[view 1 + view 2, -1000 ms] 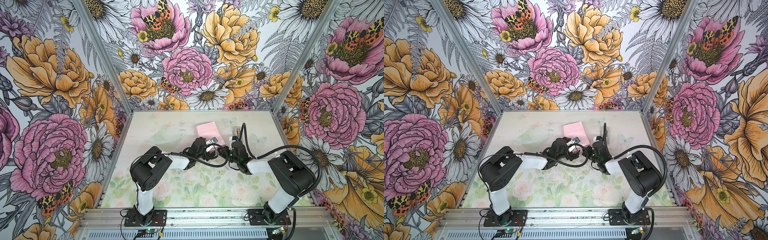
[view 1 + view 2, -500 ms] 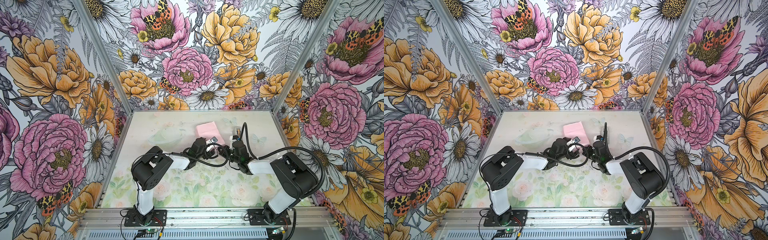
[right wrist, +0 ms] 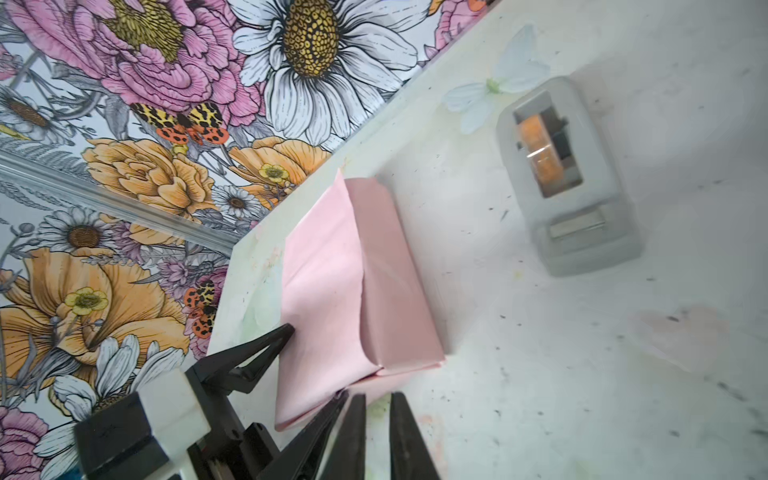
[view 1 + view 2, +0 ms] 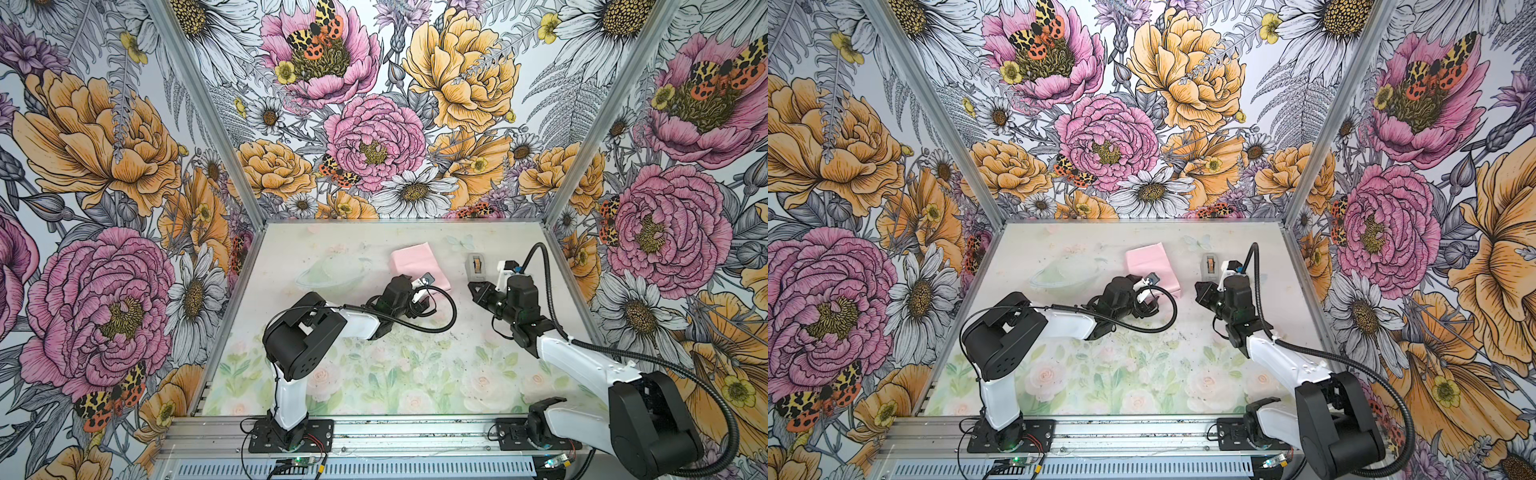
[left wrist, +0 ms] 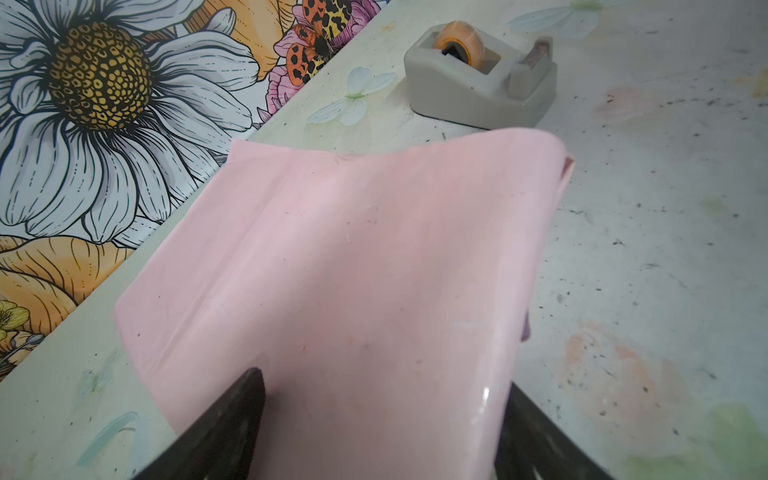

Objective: Wrap the gift box in paper

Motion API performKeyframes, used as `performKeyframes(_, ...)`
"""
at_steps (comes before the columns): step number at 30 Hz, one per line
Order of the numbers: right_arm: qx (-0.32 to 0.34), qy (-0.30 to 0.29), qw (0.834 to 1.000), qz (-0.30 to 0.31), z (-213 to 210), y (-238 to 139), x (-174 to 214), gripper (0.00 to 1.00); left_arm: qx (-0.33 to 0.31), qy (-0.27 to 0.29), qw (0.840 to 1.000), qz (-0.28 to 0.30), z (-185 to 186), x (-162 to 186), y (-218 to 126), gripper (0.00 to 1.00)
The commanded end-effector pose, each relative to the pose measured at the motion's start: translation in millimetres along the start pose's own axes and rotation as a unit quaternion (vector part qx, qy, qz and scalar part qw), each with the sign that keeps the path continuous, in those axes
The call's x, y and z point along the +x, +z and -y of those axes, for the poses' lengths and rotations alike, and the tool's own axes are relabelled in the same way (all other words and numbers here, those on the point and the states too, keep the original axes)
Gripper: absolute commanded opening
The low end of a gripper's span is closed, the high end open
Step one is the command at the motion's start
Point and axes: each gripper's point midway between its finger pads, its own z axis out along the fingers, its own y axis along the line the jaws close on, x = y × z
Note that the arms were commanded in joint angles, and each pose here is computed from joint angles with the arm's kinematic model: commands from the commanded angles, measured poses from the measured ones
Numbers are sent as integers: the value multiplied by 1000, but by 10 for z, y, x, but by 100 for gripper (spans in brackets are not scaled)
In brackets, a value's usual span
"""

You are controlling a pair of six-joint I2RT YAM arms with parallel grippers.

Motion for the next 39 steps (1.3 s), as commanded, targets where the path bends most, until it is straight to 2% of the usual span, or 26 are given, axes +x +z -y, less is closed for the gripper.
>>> performKeyframes(1,15,-42,998,-48,119,-106,-84,16,30,-16,994,-104,208,692,-22,82)
performKeyframes(7,9,-37,995,-94,434,-1,-382,20,32,-18,994,-102,215,677,-35,82)
performKeyframes(18,-37,-65,984,-160,675,605,-605,26,34,-19,994,-103,220,666,-41,82)
performKeyframes(25,-56,-58,979,-189,774,876,-597,29,30,-18,994,-103,196,660,-49,82)
performKeyframes(39,-51,-52,967,-245,980,1050,-404,30,28,-16,994,-101,174,628,-49,82)
